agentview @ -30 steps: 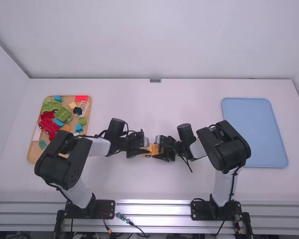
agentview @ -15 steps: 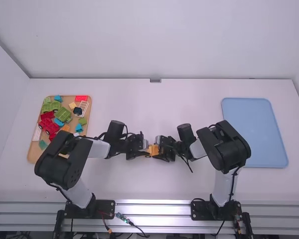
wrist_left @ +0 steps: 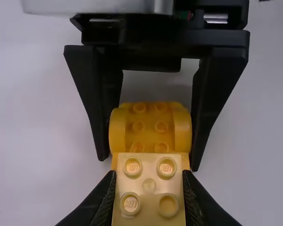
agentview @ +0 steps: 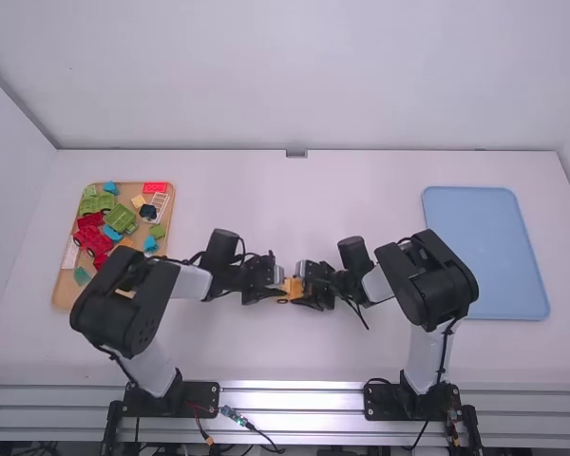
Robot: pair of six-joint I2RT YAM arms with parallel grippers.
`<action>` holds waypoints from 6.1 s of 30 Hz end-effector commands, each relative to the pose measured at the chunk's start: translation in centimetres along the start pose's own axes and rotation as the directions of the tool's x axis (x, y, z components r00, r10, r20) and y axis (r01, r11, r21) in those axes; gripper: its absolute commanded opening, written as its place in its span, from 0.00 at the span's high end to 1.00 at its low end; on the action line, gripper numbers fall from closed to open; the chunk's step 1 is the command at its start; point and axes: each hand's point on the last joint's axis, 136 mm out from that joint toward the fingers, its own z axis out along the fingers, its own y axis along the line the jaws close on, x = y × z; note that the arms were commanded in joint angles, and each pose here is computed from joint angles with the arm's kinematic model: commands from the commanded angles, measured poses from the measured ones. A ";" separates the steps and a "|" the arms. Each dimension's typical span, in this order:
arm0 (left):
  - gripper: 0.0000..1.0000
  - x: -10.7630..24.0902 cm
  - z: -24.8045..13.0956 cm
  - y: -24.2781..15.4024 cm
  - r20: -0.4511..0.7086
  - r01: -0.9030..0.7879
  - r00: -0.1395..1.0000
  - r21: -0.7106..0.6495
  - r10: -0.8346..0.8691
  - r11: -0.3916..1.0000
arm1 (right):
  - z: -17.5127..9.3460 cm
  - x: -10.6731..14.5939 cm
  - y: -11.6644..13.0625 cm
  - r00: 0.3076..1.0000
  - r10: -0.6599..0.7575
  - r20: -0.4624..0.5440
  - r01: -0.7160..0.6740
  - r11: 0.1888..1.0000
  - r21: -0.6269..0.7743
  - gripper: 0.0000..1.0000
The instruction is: Assemble lego blocks to make yellow taxi
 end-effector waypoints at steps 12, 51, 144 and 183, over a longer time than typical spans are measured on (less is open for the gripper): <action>0.59 0.8 0.4 -0.5 -0.027 0.016 1.000 0.019 -0.016 1.000 | 0.2 1.7 0.6 0.998 0.013 -0.061 -0.013 1.000 0.008 0.56; 0.98 1.3 0.1 -0.6 -0.053 0.116 0.992 0.015 -0.115 0.993 | 0.2 1.8 0.6 0.998 0.027 -0.064 -0.026 1.000 0.012 0.55; 0.01 18.8 -34.4 28.4 0.416 0.572 -0.057 -0.731 -0.908 -0.371 | -13.7 0.9 -8.5 0.851 0.480 -0.214 -0.207 0.680 0.703 0.01; 0.42 23.3 -31.9 25.7 0.399 0.528 -0.151 -0.741 -0.905 -0.415 | -13.8 0.0 -9.3 0.866 0.472 -0.163 -0.222 0.656 0.722 0.01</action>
